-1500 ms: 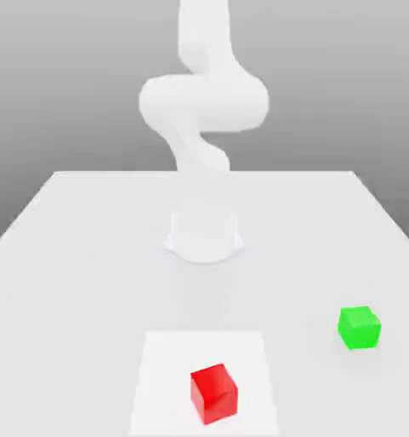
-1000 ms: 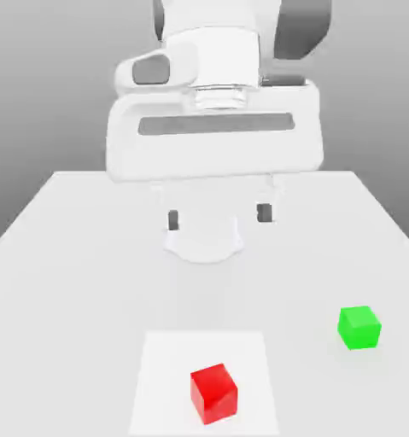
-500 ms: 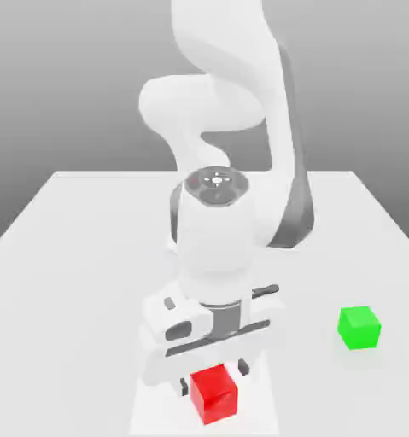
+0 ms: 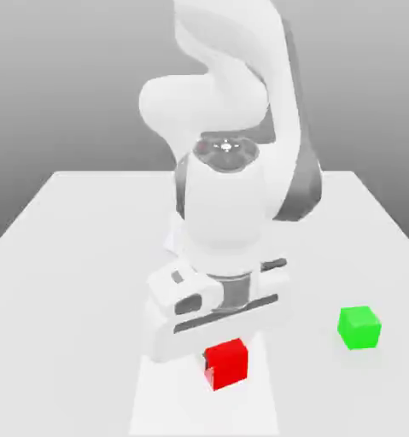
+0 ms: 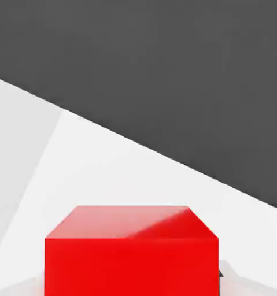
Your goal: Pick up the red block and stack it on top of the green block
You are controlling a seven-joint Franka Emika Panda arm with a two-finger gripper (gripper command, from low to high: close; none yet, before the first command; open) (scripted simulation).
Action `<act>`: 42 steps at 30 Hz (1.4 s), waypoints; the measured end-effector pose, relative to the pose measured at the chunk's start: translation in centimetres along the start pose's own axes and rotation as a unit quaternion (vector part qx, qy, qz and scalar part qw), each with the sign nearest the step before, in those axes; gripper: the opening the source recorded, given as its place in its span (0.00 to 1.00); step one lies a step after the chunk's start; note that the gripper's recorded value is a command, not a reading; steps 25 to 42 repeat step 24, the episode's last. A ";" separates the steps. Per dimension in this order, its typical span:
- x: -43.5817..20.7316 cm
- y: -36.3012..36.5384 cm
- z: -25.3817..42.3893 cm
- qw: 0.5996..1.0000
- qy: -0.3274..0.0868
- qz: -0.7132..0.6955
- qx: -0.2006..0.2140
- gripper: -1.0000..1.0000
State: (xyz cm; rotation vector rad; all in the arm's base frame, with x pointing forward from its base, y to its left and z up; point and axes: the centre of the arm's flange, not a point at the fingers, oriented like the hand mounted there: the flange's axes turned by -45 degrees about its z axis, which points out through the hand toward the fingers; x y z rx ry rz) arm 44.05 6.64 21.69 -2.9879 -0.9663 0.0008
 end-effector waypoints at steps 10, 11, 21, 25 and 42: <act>2.1 -17.0 -2.0 0.936 -0.001 -0.352 0.000 0.00; 1.9 -18.5 -2.2 0.923 -0.001 -0.384 0.000 0.00; 0.5 -24.3 3.0 0.857 -0.001 -0.515 0.000 1.00; 0.5 -24.3 3.0 0.857 -0.001 -0.515 0.000 1.00; 0.5 -24.3 3.0 0.857 -0.001 -0.515 0.000 1.00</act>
